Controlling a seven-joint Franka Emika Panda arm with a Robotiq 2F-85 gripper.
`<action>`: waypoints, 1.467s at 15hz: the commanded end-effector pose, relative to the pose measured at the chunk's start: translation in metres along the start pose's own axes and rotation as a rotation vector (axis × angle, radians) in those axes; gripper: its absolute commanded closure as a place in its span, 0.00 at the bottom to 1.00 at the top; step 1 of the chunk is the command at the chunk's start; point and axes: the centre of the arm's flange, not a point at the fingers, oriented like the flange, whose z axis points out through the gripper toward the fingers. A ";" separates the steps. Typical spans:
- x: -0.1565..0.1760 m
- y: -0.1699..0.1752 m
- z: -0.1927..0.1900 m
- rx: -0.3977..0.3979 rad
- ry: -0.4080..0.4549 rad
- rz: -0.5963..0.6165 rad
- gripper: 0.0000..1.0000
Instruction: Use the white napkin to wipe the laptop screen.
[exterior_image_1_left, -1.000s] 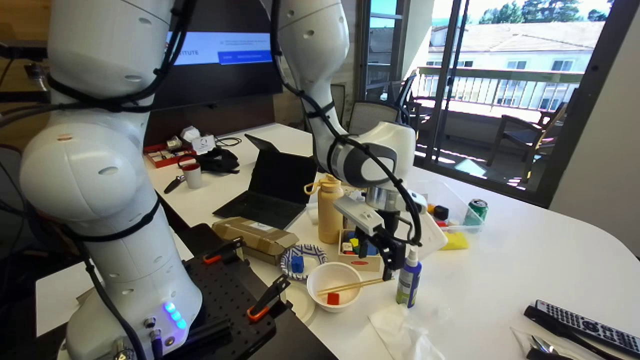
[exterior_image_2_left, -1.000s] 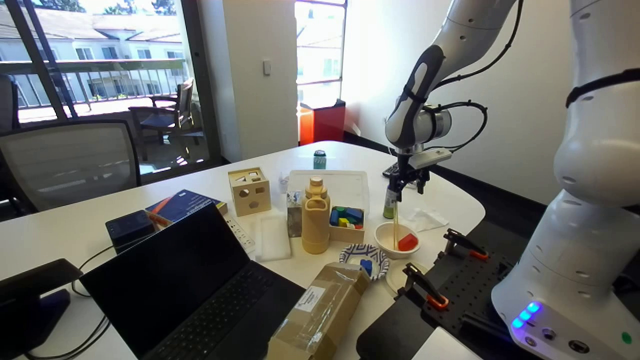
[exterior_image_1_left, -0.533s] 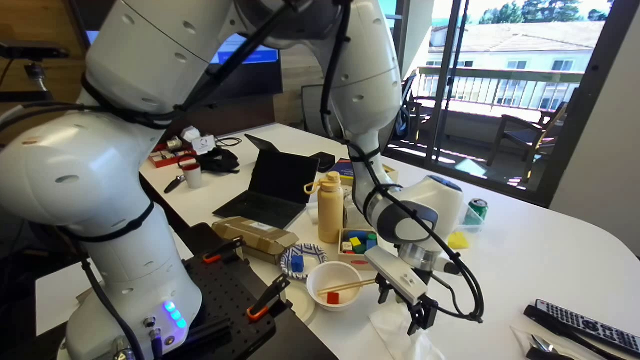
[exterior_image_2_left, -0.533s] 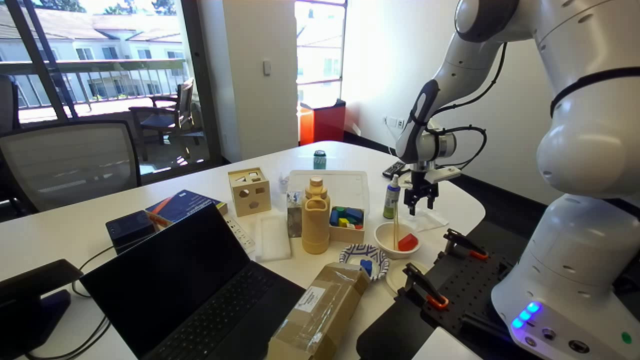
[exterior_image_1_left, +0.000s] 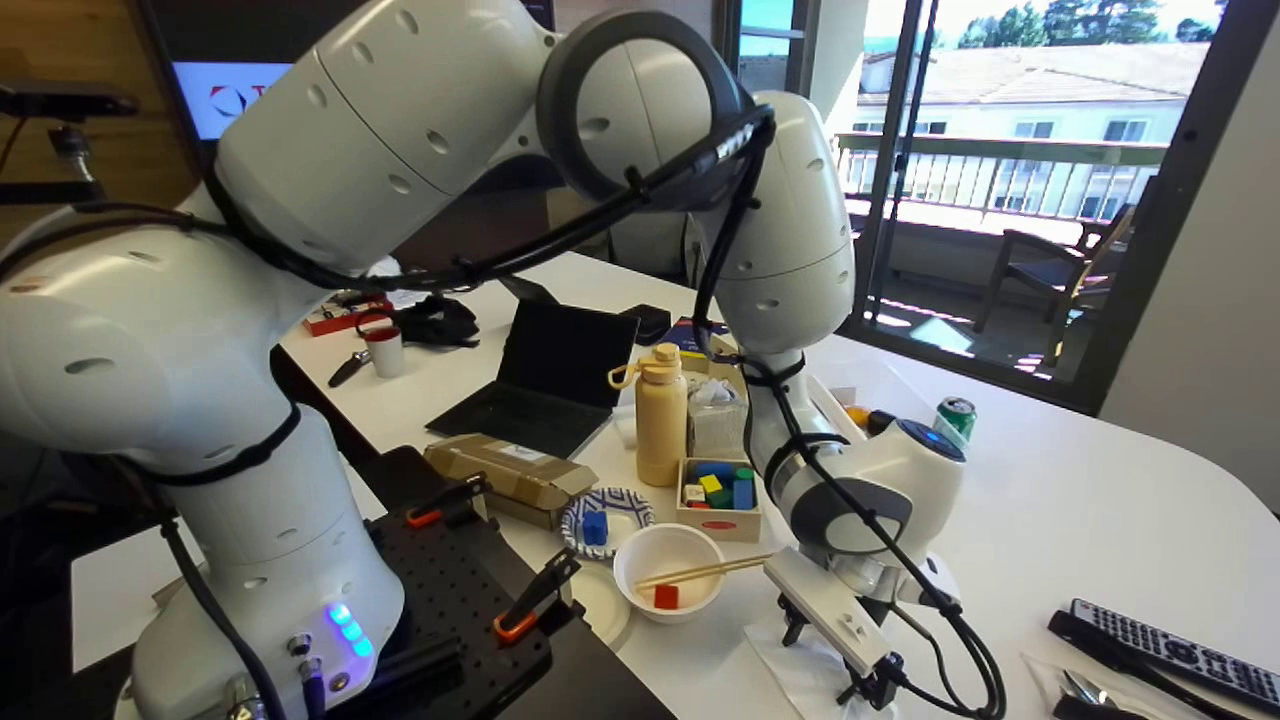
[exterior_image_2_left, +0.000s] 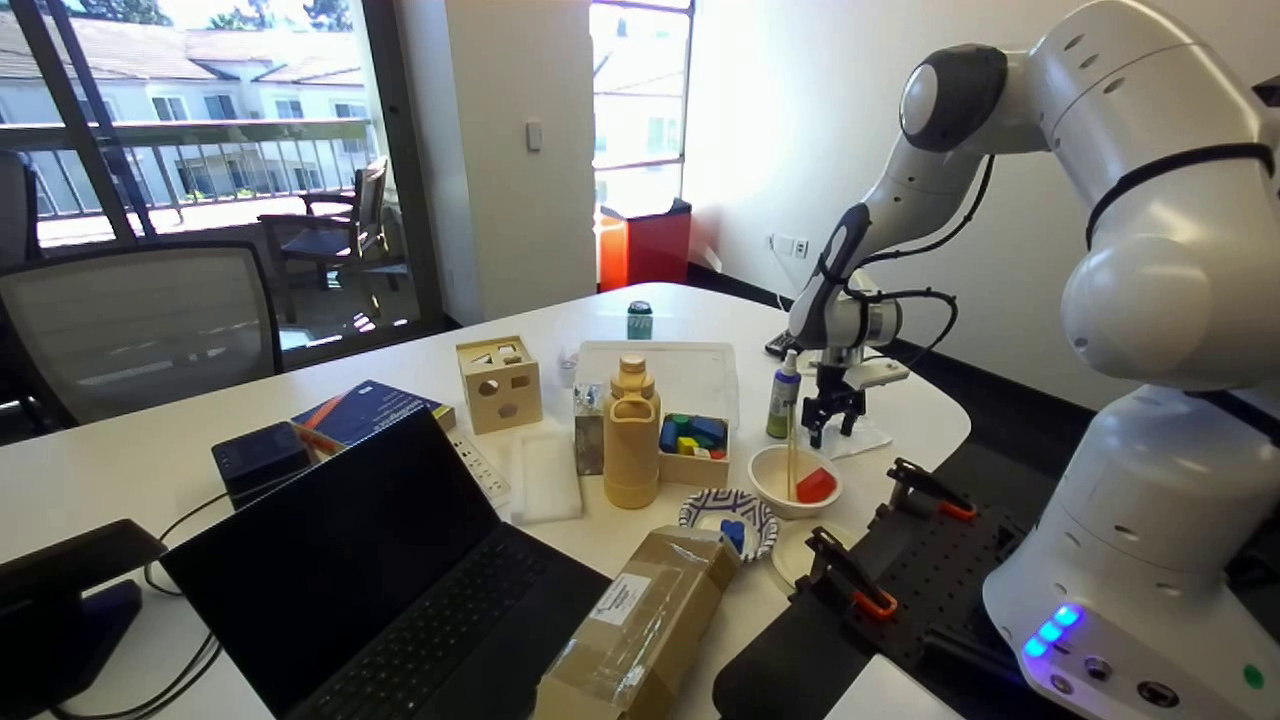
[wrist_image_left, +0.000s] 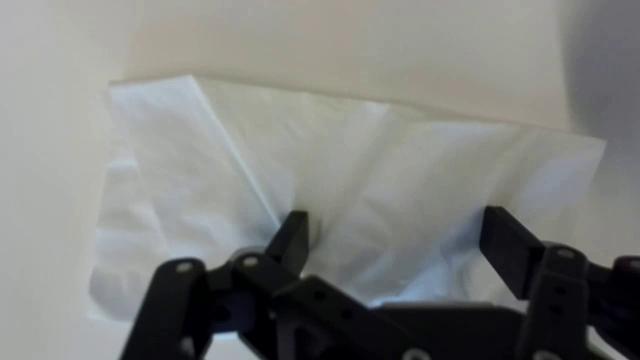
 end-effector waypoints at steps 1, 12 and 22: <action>0.011 0.007 0.002 -0.005 0.023 0.000 0.39; -0.049 0.007 -0.057 -0.163 -0.023 0.096 0.97; -0.122 -0.078 -0.169 -0.145 0.144 0.079 0.97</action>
